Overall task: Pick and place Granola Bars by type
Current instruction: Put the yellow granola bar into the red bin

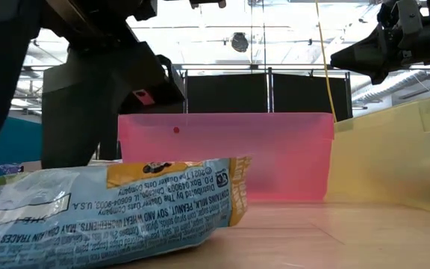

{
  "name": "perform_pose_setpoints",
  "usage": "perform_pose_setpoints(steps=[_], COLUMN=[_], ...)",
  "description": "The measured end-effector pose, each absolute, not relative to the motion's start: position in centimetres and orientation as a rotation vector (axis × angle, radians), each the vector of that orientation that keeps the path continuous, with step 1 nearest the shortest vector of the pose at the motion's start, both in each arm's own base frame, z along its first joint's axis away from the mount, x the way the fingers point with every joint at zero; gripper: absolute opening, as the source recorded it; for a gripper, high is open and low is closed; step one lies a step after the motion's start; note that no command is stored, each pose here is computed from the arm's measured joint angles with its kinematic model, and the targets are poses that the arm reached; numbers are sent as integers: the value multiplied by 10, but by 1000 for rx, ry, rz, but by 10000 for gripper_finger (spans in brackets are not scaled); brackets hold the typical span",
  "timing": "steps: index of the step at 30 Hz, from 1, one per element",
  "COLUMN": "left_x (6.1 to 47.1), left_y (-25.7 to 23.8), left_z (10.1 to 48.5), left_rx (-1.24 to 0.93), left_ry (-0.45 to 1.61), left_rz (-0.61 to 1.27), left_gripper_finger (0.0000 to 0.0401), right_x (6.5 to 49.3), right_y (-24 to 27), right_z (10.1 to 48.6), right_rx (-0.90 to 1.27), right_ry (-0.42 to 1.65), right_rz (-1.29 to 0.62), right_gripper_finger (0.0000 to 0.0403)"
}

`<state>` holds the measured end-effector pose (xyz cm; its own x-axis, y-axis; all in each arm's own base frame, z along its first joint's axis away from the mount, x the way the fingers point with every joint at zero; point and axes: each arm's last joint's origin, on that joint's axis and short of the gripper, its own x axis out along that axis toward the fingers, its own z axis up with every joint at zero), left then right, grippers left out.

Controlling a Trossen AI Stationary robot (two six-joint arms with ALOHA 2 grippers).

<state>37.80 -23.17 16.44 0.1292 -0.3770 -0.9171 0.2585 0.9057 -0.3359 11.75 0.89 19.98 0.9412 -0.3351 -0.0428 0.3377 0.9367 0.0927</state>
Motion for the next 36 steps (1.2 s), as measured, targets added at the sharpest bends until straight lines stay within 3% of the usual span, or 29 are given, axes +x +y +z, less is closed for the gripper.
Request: perform_pose_setpoints(steps=[11, 16, 21, 27, 32, 36], left_x=[376, 381, 381, 378, 393, 415], left_y=[-224, -224, -231, -222, -180, -124], left_z=[140, 148, 169, 219, 262, 267], left_rx=[-174, -147, -65, 219, 501, 423], left_ry=[1356, 1334, 1355, 1405, 1364, 1379], left_rz=[-462, -533, -528, -394, -223, -209], left_gripper_finger=[114, 21, 14, 12, 11, 11], right_x=[118, 118, 118, 118, 118, 118], right_y=[9, 9, 9, 9, 9, 9], right_z=[200, 200, 200, 200, 200, 200], right_rx=[99, 99, 100, 100, 100, 109], right_ry=[26, 27, 26, 26, 26, 24], right_rz=[-344, -344, -344, -344, -344, -344], right_gripper_finger=[91, 91, 91, 91, 91, 91])
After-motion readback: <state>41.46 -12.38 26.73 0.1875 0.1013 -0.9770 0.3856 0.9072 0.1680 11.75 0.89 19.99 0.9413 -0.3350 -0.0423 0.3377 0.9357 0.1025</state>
